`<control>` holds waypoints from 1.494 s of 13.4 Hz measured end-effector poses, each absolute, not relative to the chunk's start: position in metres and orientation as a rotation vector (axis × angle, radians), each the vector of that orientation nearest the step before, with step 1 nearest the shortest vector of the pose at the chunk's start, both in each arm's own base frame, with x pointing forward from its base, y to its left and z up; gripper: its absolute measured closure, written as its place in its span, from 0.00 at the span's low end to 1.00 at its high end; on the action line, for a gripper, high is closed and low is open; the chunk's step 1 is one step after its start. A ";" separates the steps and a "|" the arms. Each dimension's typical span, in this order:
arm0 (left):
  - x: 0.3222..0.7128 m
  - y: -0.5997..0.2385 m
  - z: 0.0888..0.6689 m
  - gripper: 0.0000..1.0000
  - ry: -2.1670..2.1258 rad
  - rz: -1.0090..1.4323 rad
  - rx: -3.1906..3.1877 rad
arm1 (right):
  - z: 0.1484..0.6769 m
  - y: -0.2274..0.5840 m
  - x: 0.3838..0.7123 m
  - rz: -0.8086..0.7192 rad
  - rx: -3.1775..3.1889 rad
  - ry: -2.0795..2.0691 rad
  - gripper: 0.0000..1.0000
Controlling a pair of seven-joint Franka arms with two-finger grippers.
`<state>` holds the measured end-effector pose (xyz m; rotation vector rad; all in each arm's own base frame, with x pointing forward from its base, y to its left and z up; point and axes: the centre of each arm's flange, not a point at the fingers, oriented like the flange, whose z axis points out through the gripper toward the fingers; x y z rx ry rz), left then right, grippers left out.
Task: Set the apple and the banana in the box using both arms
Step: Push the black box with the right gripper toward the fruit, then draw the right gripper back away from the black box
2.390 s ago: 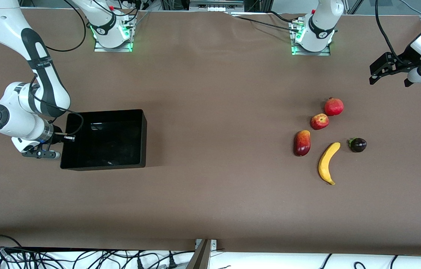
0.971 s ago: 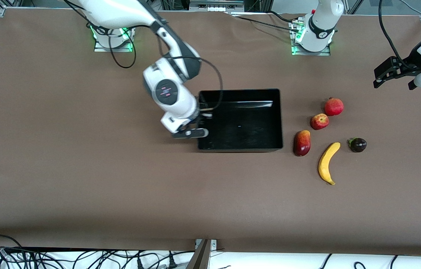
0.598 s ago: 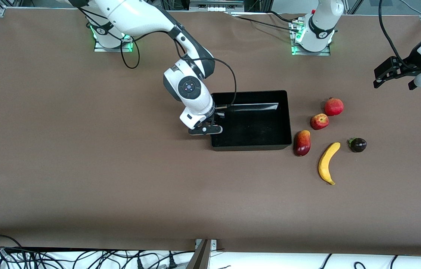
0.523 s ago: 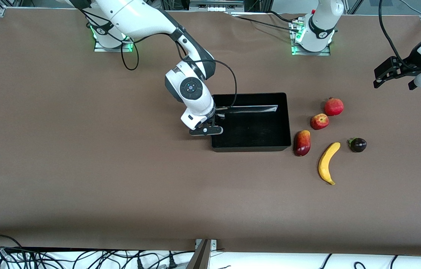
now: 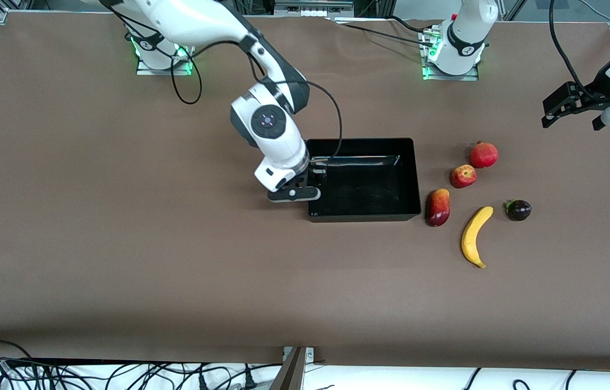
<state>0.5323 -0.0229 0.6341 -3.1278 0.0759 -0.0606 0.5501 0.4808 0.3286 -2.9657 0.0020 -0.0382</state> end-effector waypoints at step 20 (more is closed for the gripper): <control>0.533 -0.025 0.630 0.00 0.084 -0.020 -3.128 | 0.527 0.048 0.658 -0.013 -3.200 0.355 0.00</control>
